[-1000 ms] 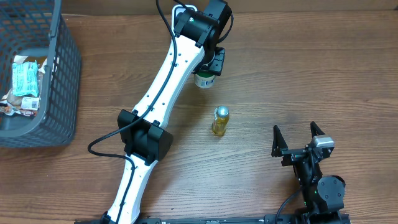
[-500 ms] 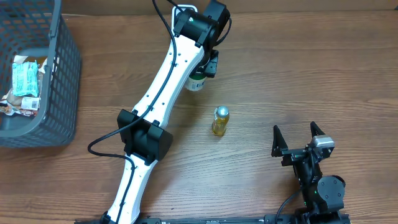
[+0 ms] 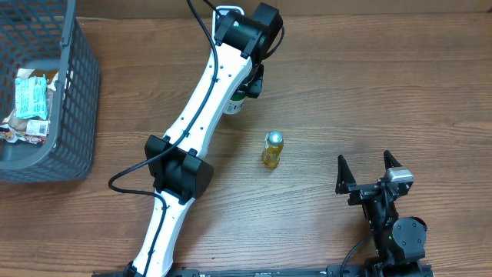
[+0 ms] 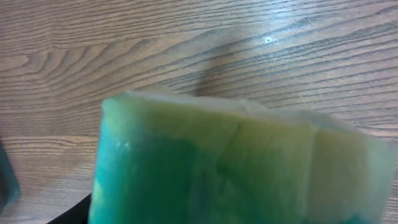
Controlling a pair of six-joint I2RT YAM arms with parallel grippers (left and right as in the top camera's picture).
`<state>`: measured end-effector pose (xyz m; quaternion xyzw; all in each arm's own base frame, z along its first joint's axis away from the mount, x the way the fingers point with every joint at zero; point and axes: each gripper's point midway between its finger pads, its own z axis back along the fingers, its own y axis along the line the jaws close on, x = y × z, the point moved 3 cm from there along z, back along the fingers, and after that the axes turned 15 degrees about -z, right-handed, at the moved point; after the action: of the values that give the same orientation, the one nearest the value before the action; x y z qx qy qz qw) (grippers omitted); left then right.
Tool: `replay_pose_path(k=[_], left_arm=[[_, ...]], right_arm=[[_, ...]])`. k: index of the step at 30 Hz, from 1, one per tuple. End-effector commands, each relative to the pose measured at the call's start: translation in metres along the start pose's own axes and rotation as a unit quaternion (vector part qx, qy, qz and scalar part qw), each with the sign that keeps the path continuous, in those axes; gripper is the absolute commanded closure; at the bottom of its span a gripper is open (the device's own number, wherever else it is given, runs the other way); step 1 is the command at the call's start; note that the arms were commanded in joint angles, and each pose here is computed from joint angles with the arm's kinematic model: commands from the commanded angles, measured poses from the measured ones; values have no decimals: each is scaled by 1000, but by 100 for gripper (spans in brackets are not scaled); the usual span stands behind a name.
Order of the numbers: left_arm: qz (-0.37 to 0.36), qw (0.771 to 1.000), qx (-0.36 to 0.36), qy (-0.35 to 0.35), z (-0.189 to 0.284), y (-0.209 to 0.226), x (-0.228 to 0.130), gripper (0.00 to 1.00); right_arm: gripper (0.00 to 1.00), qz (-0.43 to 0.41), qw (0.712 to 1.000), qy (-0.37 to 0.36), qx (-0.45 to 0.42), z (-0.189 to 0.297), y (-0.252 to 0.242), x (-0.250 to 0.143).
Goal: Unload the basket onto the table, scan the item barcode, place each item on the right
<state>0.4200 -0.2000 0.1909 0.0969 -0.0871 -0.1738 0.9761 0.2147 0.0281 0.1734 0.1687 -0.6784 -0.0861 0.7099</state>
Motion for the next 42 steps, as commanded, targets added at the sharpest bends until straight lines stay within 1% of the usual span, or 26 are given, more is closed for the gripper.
replay_pose_path(k=[1, 5, 12, 20, 24, 27, 31, 33, 37, 39, 42], left_arm=[[6, 1000, 12, -9, 6, -2, 0, 88], [5, 1000, 10, -25, 21, -2, -1, 88], [13, 998, 2, -68, 60, 8, -6, 88], [8, 995, -3, -95, 84, 14, -11, 89], [4, 994, -8, -112, 102, 19, -19, 89], [4, 994, -2, -111, 112, 27, -32, 88], [33, 995, 37, -85, 112, 46, -61, 88], [40, 995, 49, -83, 109, 51, -69, 88], [48, 993, 37, -106, 100, 47, -70, 86], [56, 993, 21, -106, 90, 43, -69, 85], [65, 992, -7, -104, 67, 36, -62, 87]], right_arm=[[0, 2, 1000, -2, -2, 0, -2, -2], [0, 2, 1000, -2, -2, 0, -2, -2], [0, 2, 1000, -2, -2, 0, -2, -2], [0, 2, 1000, -2, -2, 0, -2, -2], [0, 2, 1000, -2, -2, 0, -2, -2], [0, 2, 1000, -2, -2, 0, -2, -2], [0, 2, 1000, -2, -2, 0, -2, -2], [0, 2, 1000, -2, -2, 0, -2, -2], [0, 2, 1000, -2, -2, 0, -2, -2], [0, 2, 1000, -2, -2, 0, -2, -2], [0, 2, 1000, -2, -2, 0, -2, -2]])
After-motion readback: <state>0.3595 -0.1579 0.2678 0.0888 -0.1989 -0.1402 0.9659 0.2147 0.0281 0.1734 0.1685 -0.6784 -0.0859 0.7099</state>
